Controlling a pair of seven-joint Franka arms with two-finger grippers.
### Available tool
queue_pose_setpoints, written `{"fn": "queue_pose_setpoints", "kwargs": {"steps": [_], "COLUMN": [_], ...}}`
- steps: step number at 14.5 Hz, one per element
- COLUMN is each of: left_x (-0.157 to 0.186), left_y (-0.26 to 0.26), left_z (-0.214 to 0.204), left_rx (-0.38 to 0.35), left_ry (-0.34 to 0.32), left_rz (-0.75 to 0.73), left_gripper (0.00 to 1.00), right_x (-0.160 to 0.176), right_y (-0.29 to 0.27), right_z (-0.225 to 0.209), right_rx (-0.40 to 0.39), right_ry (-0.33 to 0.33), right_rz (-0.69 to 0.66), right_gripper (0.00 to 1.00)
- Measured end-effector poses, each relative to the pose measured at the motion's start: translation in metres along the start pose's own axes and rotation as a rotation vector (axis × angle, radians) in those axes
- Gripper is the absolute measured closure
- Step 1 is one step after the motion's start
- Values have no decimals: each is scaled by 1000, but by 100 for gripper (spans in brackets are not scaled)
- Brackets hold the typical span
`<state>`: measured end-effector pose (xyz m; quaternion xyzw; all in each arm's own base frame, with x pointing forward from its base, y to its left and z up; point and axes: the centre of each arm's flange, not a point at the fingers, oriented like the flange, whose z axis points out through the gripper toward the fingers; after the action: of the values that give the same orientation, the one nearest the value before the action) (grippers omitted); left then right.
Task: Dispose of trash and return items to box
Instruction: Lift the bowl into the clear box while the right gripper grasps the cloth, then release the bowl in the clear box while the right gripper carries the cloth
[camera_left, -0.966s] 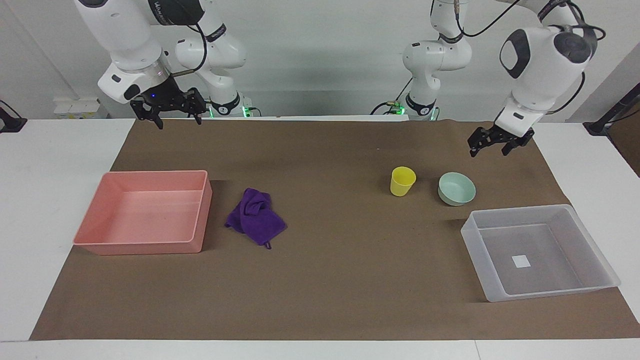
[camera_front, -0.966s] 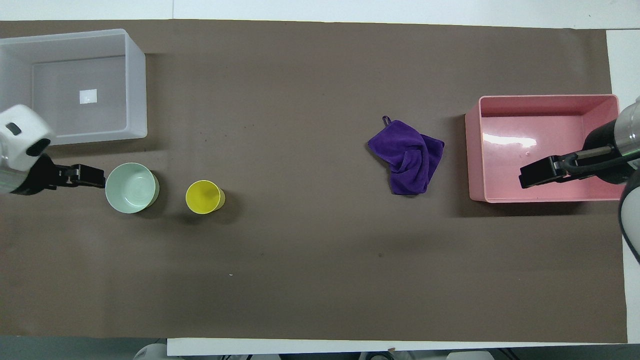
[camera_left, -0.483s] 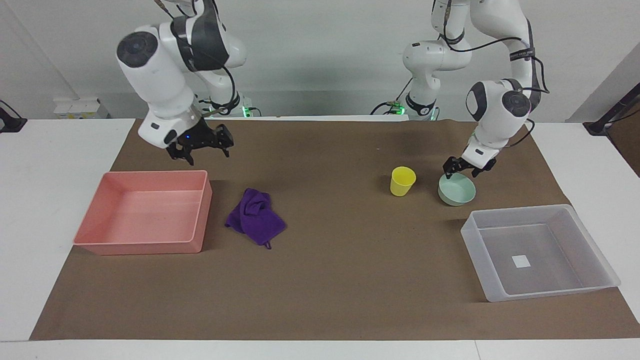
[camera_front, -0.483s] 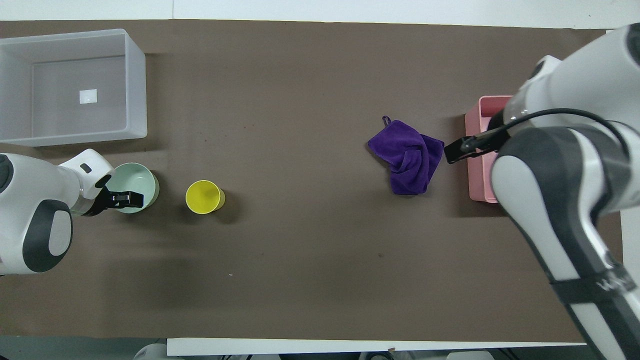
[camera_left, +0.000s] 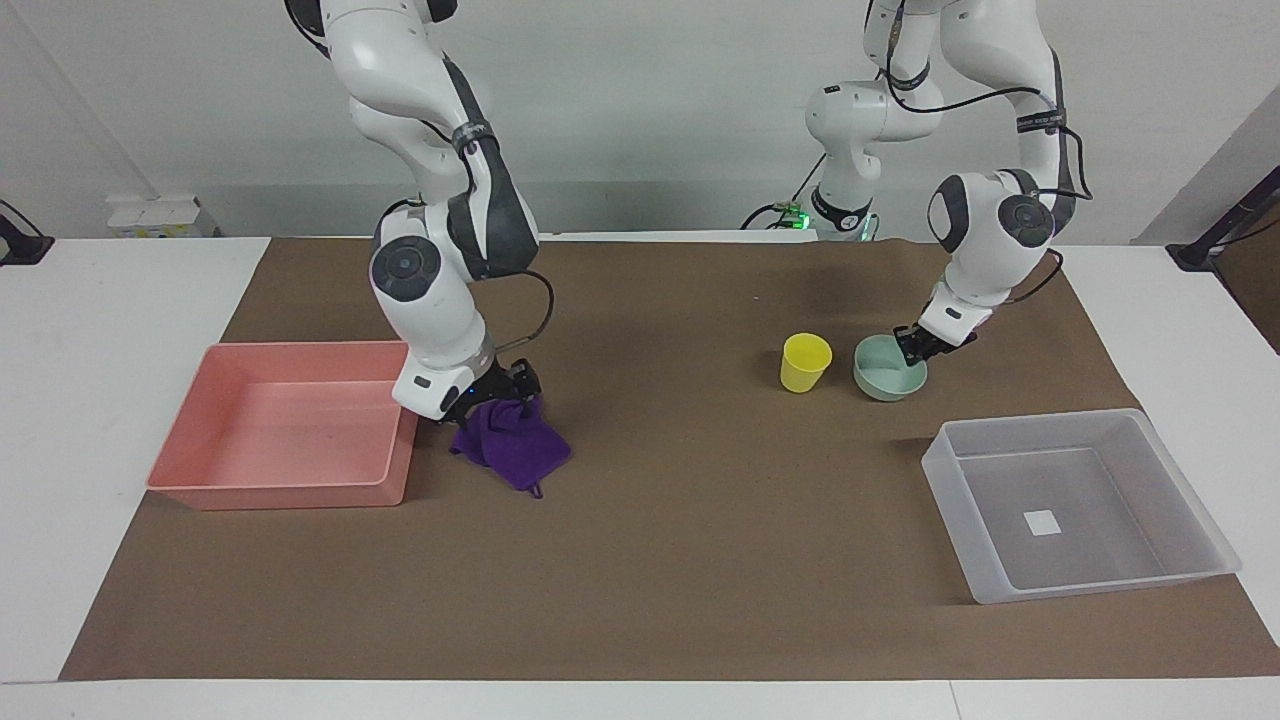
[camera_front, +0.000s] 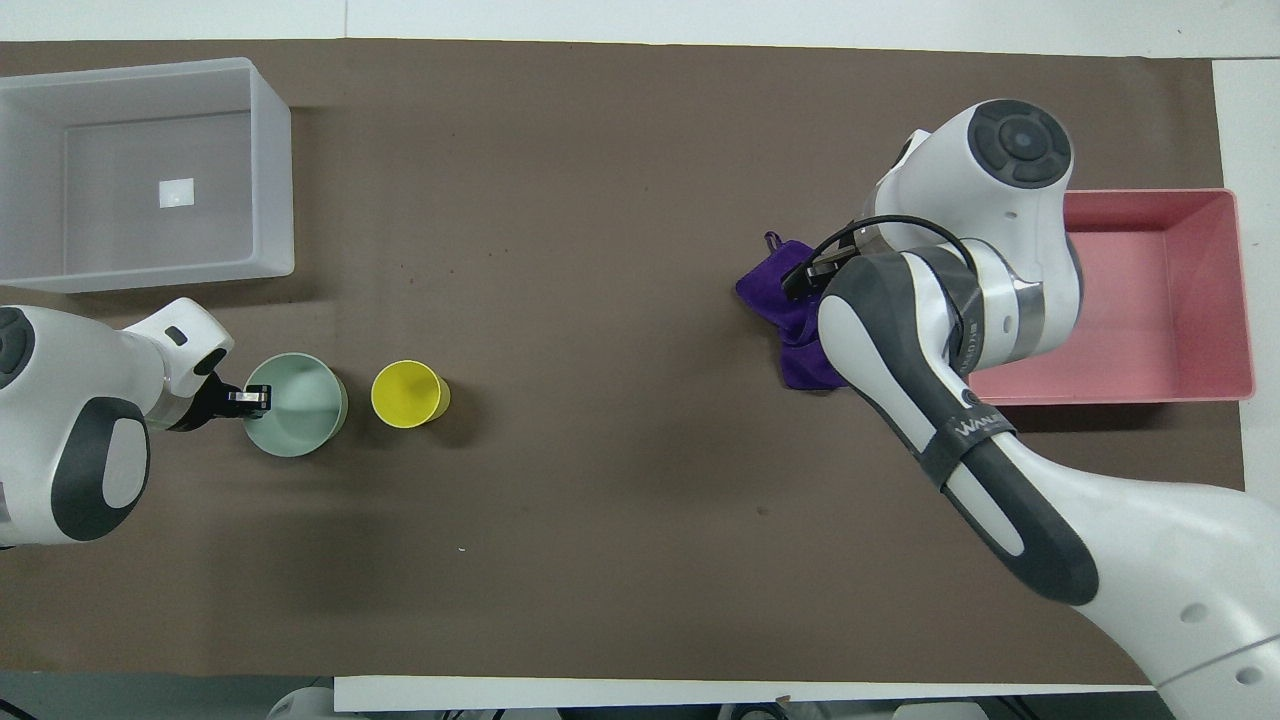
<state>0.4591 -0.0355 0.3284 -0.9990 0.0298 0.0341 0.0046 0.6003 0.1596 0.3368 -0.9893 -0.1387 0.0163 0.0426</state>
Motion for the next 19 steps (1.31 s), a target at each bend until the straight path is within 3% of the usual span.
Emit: {"fn": "queue_pose_setpoints", "kwargs": {"steps": [1,2,5,7,9,11,13,16,19], "left_x": [1,4,21,37,60,96,141,207,234], "left_y": [0,0,-1,-3,-13,-49,-81,-115,-121], "left_z": [-4,-9,-47,-104,-169,-199,-188,-120,-44], "left_rx": [0,0,2,1,-19,-56,-67,-68,-73], "left_ry": [4,3,-25,-36,32,111,146,179,135], "left_rz": [0,0,-2,-7,-40,-113,-162,-207,-218], "left_gripper": [95,95,96,96,96,96,96,96,96], "right_x": [0,-1,-3,-3,-3,-3,-4,-10,-17], "right_y": [-2,-3,0,2,3,5,5,6,23], "right_z": [17,29,35,33,29,18,-6,-56,-111], "right_rx": [0,0,-1,-1,-1,-2,-3,-5,-6], "right_ry": [-2,-10,-18,-17,-12,-13,-11,4,2], "right_rz": [-3,-4,0,3,5,8,9,11,38], "right_gripper": [3,9,44,64,86,91,91,91,91]}}
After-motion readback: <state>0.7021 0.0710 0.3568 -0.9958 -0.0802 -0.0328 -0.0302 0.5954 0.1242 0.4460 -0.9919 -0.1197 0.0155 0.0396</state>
